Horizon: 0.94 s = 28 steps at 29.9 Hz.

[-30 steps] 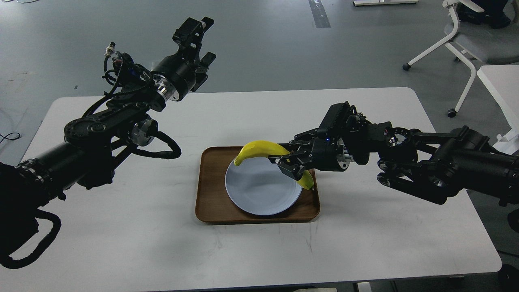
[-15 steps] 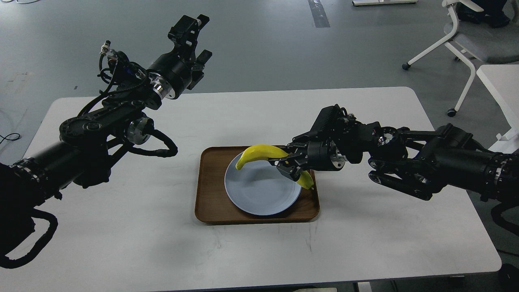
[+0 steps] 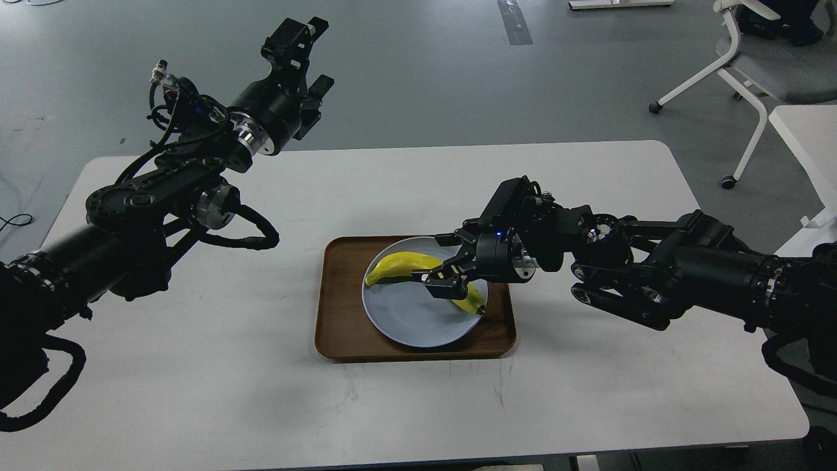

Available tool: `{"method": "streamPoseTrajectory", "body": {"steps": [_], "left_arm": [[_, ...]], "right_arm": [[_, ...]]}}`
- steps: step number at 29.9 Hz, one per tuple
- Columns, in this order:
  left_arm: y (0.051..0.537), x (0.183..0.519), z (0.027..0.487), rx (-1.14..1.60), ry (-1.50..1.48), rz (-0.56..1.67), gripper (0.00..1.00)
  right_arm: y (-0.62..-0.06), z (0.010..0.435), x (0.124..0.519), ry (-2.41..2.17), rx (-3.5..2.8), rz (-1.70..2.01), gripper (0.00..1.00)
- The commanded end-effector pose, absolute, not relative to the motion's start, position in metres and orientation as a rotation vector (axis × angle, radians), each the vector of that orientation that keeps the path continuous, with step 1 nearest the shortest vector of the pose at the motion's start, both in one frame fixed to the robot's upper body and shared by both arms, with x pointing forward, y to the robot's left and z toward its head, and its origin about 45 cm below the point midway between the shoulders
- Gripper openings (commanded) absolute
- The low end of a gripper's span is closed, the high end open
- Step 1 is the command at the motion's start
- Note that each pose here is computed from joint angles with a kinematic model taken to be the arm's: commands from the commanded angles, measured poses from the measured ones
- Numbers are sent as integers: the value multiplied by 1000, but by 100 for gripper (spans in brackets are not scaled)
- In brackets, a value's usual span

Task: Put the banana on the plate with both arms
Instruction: 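Lower the banana onto the plate and open the right gripper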

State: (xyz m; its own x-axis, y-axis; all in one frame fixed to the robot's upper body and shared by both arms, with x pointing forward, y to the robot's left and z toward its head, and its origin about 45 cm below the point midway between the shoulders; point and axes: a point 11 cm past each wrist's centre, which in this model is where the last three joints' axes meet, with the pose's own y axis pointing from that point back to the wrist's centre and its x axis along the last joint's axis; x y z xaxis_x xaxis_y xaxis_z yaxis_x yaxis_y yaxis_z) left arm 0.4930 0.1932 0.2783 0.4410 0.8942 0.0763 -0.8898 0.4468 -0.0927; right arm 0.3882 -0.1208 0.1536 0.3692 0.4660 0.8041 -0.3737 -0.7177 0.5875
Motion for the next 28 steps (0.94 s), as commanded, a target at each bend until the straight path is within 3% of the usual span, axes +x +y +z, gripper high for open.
{"method": "streamPoseTrajectory", "body": {"steps": [1,5,9,14,20,28], "left_arm": [[190,493,280,-42,-120,1101,98],[192,496,277,-33,-111,1125,98],[190,495,282,-117,-37,1093,98],[190,493,281,-209,67,1090,98],[201,482,257,-266,213,1084,98],[210,470,226,-241,303,1111,98]], "right_arm": [[-114,191,411,-95,1940,1454,99],[-113,239,439,-450,2127,1296,99],[-151,300,476,-1043,2471,666,99],[-185,328,492,-1480,2688,65,98],[-225,313,492,-1699,2718,-370,100],[-234,287,484,-1739,2660,-436,100]]}}
